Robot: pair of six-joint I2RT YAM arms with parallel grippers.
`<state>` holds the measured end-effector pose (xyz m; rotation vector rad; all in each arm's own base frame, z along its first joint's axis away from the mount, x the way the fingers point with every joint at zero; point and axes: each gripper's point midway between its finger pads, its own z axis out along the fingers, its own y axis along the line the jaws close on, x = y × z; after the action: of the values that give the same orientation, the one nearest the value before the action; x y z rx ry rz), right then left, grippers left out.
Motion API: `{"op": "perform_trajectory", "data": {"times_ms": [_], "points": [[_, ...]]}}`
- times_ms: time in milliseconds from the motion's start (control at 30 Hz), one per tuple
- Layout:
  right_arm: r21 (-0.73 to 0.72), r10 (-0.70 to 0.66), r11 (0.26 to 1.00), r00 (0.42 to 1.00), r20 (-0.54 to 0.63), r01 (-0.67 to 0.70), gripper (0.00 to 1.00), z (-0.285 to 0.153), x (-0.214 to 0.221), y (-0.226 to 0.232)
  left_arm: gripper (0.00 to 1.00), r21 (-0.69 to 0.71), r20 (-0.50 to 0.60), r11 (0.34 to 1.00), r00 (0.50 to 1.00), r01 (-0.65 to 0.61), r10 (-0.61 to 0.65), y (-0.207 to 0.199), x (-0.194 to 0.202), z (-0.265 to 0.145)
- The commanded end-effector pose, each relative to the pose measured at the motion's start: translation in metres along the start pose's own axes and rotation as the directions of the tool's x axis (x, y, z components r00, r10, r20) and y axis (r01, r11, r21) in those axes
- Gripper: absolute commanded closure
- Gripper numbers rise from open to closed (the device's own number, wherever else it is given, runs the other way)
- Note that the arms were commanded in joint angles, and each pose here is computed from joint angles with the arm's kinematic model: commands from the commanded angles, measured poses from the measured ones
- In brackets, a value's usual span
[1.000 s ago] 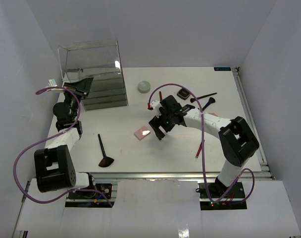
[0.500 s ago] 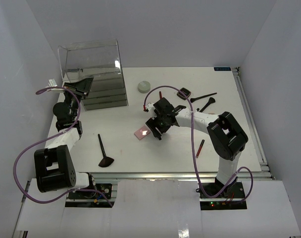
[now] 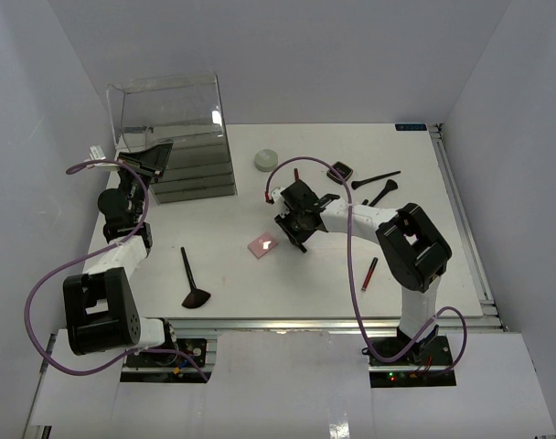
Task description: Organize the makeup
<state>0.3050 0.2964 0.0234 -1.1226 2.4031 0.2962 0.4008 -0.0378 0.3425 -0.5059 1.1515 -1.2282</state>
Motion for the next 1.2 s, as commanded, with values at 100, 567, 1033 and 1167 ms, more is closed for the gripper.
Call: {"op": "perform_trajectory", "data": {"times_ms": [100,567,1033,1167], "points": [[0.05,-0.078,0.996,0.997,-0.006,0.078,0.84,0.008,0.003,-0.01,0.75,0.086,0.028,0.996,0.999,-0.032,0.03,-0.033,-0.011,0.002],[0.237,-0.783,0.619,0.608,0.126,0.748,0.92,-0.075,-0.108,-0.008,0.75,0.091,0.03,0.996,0.999,-0.014,0.012,-0.037,-0.014,0.004],[0.569,-0.978,0.187,0.1,0.181,0.801,0.92,-0.1,-0.267,0.095,0.75,0.079,0.034,0.997,0.999,-0.015,0.013,-0.041,-0.019,0.006],[0.665,-0.975,0.197,0.071,0.212,0.721,0.92,-0.108,-0.308,0.098,0.75,0.081,0.031,0.996,0.999,-0.022,0.019,-0.044,-0.02,0.007]]}}
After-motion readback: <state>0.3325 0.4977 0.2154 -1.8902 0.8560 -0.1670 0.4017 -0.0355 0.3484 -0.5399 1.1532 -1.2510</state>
